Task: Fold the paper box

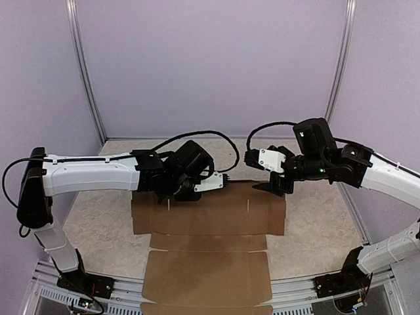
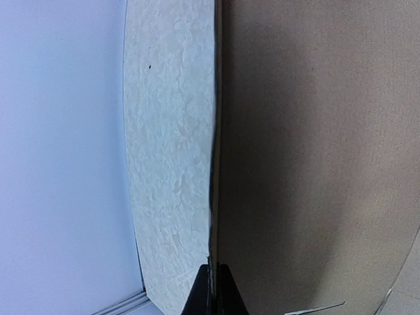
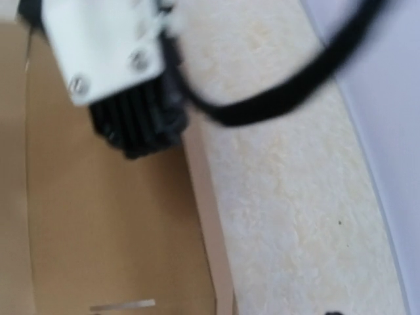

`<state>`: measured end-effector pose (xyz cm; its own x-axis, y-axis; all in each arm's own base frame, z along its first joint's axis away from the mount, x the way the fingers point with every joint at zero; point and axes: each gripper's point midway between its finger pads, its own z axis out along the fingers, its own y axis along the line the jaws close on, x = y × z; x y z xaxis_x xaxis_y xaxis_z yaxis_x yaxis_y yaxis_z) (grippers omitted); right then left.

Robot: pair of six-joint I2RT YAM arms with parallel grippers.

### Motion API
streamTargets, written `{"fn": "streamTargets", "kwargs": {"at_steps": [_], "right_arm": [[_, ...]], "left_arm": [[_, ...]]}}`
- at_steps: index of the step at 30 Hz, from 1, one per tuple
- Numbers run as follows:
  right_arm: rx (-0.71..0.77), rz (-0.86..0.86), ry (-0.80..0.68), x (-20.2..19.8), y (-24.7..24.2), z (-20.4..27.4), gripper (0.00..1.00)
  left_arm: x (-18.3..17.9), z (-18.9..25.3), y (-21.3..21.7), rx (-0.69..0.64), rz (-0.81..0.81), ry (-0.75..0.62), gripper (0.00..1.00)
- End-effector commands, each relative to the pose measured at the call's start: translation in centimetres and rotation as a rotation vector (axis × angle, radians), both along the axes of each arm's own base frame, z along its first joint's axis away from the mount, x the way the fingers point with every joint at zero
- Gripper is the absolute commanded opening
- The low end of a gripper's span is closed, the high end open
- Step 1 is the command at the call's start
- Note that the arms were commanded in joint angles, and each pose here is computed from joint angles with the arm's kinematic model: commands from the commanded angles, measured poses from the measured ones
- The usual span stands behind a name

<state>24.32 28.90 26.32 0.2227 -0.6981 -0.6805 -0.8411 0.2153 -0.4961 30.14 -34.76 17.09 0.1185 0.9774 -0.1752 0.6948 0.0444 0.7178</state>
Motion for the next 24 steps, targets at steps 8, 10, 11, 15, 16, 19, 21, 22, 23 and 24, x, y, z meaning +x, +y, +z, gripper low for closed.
{"fn": "streamTargets", "kwargs": {"at_steps": [8,10,11,15,16,19,21,22,23,24], "right_arm": [[-0.176,0.104,-0.032,0.7,1.4,-4.4,0.62],[-0.195,0.091,-0.028,1.1,1.5,-5.1,0.59],[-0.205,0.085,-0.026,1.4,1.6,-5.4,0.58],[-0.216,0.061,-0.042,2.3,1.8,-6.1,0.51],[-0.216,0.058,-0.045,2.4,1.8,-6.1,0.50],[-0.217,0.056,-0.052,2.7,2.0,-6.3,0.44],[-0.224,0.057,-0.047,2.8,2.1,-6.6,0.41],[-0.228,0.056,-0.046,2.8,2.1,-6.8,0.39],[-0.234,0.053,-0.043,2.9,2.0,-7.1,0.36],[-0.237,0.052,-0.040,2.9,2.0,-7.3,0.33]], "left_arm": [[-1.7,0.4,-1.1,-0.039,-0.061,0.021,0.00],[-1.7,0.4,-1.1,-0.038,-0.062,0.024,0.00],[-1.7,0.5,-1.1,-0.039,-0.062,0.025,0.00],[-1.9,0.5,-1.2,-0.040,-0.068,0.032,0.00],[-2.0,0.5,-1.2,-0.039,-0.067,0.032,0.00],[-2.3,0.4,-1.2,-0.029,-0.068,0.035,0.00],[-2.4,0.3,-1.2,-0.031,-0.067,0.039,0.00],[-2.5,0.2,-1.2,-0.034,-0.068,0.042,0.00],[-2.5,0.2,-1.2,-0.036,-0.067,0.043,0.00],[-2.6,0.2,-1.1,-0.039,-0.065,0.045,0.00]]}}
